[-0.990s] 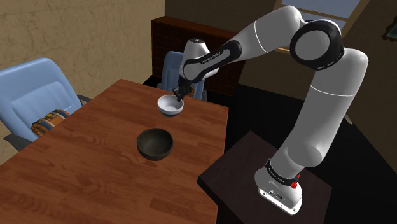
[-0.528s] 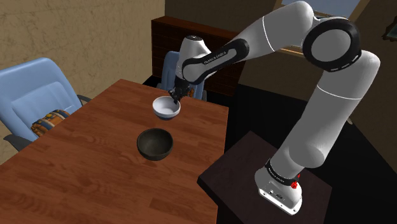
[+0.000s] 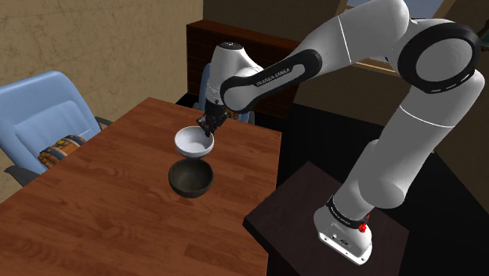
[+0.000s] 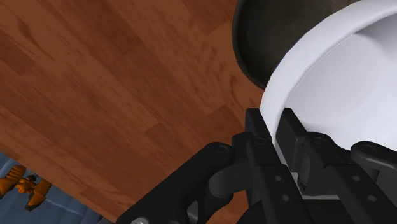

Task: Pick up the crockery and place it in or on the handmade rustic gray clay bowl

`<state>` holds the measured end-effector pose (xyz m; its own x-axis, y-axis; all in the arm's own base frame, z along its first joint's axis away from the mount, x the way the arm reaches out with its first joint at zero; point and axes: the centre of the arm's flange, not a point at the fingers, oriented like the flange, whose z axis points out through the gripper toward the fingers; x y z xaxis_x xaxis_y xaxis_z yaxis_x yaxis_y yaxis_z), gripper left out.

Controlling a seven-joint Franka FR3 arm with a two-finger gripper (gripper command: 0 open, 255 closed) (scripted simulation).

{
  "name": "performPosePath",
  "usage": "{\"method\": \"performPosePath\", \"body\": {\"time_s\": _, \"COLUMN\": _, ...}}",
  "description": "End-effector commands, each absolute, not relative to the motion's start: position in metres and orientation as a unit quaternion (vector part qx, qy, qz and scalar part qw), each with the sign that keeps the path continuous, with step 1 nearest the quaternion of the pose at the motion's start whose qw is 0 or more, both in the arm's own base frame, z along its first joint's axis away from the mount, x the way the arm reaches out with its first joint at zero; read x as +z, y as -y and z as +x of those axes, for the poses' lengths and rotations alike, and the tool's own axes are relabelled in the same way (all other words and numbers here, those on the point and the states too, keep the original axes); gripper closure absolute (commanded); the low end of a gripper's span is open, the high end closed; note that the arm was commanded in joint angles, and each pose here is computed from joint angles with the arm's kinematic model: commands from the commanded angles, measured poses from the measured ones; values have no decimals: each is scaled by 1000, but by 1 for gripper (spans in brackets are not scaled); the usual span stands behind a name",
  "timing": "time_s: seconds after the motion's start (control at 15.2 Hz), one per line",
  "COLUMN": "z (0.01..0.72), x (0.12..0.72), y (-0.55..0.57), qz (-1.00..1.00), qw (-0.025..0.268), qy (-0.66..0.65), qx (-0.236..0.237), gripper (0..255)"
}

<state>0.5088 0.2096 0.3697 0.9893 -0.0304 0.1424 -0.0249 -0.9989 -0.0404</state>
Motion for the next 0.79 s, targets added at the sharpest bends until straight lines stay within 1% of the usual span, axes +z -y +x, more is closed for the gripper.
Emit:
{"method": "performPosePath", "body": {"time_s": 0.0, "z": 499, "x": 375, "y": -231, "qz": -997, "qw": 19, "qy": -15, "qx": -72, "gripper": 255}}
{"method": "performPosePath", "body": {"time_s": 0.73, "z": 499, "x": 317, "y": -231, "qz": -997, "qw": 19, "qy": -15, "qx": -72, "gripper": 255}}
